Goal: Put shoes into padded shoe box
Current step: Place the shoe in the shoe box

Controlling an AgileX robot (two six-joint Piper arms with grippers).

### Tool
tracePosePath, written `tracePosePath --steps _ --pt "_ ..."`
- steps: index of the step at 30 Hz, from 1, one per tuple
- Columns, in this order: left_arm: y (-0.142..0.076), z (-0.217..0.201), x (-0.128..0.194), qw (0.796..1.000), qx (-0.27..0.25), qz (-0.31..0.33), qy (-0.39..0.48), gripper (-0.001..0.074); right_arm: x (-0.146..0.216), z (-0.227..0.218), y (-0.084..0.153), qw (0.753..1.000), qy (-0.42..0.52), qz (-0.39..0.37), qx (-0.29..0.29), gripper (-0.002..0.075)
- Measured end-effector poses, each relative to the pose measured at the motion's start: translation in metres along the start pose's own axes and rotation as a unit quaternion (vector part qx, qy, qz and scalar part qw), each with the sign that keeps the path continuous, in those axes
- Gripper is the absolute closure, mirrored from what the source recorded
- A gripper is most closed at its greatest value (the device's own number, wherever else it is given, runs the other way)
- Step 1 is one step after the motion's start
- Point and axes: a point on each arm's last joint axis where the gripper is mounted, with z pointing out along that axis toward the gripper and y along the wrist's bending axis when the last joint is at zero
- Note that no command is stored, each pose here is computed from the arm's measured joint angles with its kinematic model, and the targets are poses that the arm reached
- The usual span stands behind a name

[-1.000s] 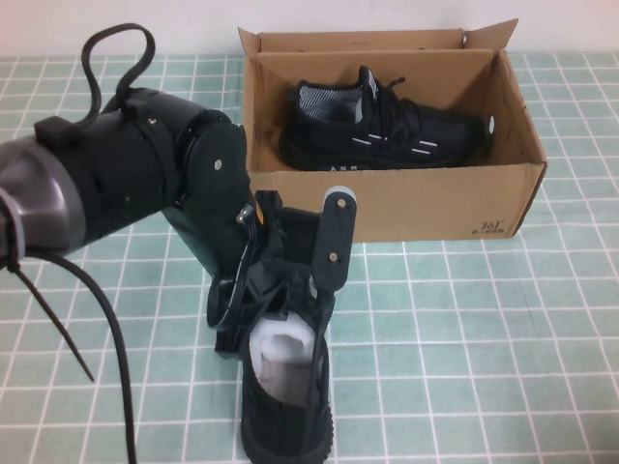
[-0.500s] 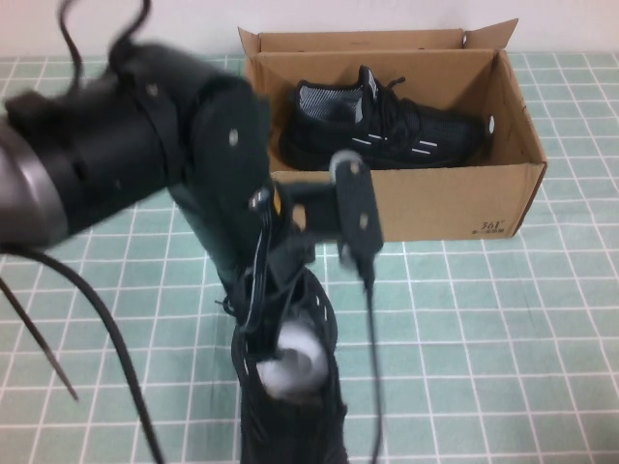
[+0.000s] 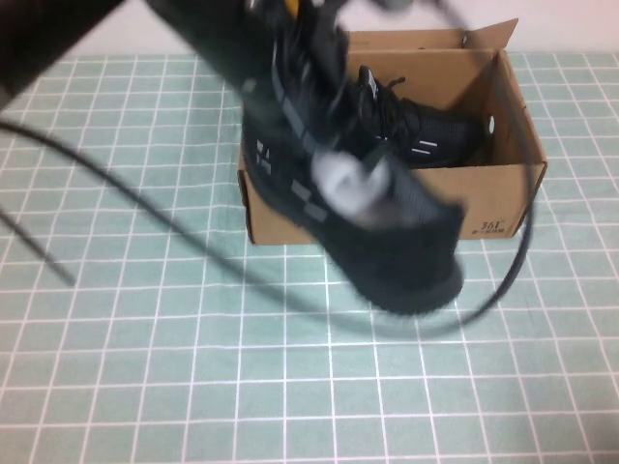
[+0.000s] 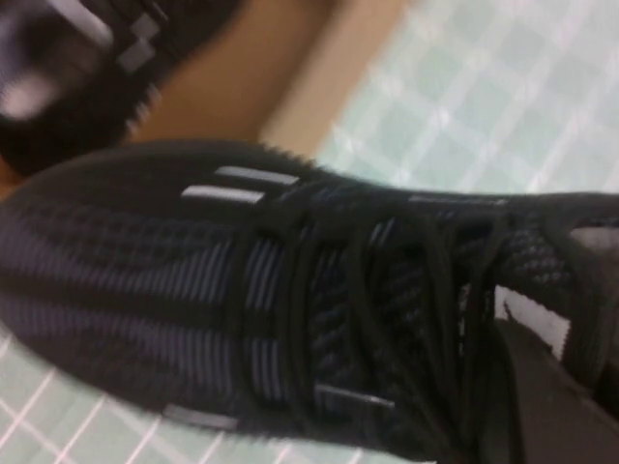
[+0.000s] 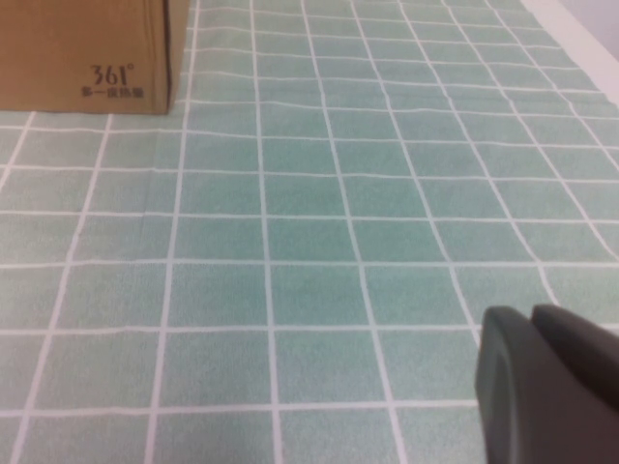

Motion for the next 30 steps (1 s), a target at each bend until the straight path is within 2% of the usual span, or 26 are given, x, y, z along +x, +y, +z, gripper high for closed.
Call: tracePosePath --steps 4,10,14,19,23,30 --pt "0.005 -0.006 -0.023 0.995 -0.01 -0.084 -0.051 0.0734 0.0 0.0 0.0 1.0 0.0 0.0 0.0 0.0734" --pt "0.017 0.009 -0.053 0.974 -0.034 -0.199 -0.105 0.0734 0.0 0.0 0.0 1.0 0.0 0.0 0.0 0.0734" --pt "0.027 0.027 -0.066 0.954 -0.057 -0.265 -0.127 0.0734 0.0 0.0 0.0 1.0 0.0 0.0 0.0 0.0734" --pt "0.041 0.046 -0.079 0.918 -0.073 -0.35 -0.173 0.0734 0.0 0.0 0.0 1.0 0.0 0.0 0.0 0.0734" --pt "0.044 0.066 -0.086 0.904 -0.063 -0.373 -0.197 0.0734 0.0 0.0 0.0 1.0 0.0 0.0 0.0 0.0734" --pt "0.054 0.096 -0.085 0.898 -0.059 -0.389 -0.195 0.0734 0.0 0.0 0.0 1.0 0.0 0.0 0.0 0.0734"
